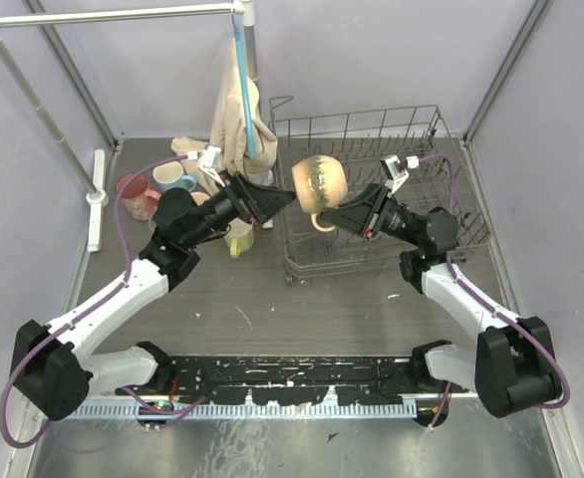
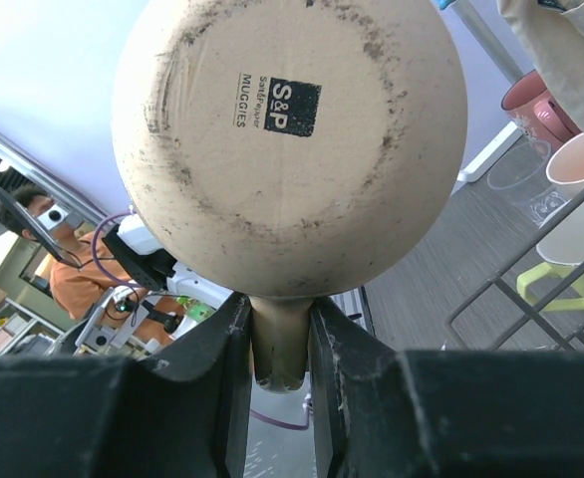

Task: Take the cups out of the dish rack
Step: Place the cup at the center of the board.

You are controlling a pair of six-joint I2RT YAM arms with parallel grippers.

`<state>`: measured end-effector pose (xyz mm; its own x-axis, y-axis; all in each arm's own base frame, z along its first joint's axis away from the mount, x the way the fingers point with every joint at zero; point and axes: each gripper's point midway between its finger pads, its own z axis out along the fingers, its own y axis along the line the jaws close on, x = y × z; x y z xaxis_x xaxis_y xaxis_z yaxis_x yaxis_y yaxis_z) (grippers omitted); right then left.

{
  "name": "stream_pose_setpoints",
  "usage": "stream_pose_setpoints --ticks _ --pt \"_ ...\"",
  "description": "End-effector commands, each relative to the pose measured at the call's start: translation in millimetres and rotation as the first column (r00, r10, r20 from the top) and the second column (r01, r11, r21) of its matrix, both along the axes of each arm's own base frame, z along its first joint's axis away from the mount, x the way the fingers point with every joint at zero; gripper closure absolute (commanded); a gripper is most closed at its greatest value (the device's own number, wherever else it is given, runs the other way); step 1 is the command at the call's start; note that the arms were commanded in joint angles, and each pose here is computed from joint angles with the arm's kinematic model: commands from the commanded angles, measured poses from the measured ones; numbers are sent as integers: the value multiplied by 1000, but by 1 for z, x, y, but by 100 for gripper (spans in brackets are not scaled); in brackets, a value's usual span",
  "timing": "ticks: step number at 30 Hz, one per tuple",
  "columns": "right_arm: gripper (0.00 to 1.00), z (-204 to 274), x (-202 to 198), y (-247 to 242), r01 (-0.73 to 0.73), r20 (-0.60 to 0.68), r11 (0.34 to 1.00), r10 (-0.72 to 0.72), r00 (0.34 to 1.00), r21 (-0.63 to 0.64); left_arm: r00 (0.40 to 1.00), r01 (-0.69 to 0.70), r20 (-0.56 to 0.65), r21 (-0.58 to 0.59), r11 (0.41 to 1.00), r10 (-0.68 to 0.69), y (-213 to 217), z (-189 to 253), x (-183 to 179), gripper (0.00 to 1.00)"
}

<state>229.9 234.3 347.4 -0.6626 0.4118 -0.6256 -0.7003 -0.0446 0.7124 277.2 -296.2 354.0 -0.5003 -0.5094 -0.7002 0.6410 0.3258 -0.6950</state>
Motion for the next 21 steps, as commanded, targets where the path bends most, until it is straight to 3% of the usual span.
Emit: stream_pose_setpoints --ticks 1,9,21 --pt "99 50 -24 -5 7 205 995 -28 978 102 999 30 37 -41 999 -29 -4 9 -3 0" --pt "99 49 -33 4 -32 203 994 10 979 105 995 94 45 -88 992 -90 -14 15 -5 3" --pt "99 42 -37 20 -71 193 993 52 980 96 989 145 33 -88 985 -143 -31 8 -6 35"
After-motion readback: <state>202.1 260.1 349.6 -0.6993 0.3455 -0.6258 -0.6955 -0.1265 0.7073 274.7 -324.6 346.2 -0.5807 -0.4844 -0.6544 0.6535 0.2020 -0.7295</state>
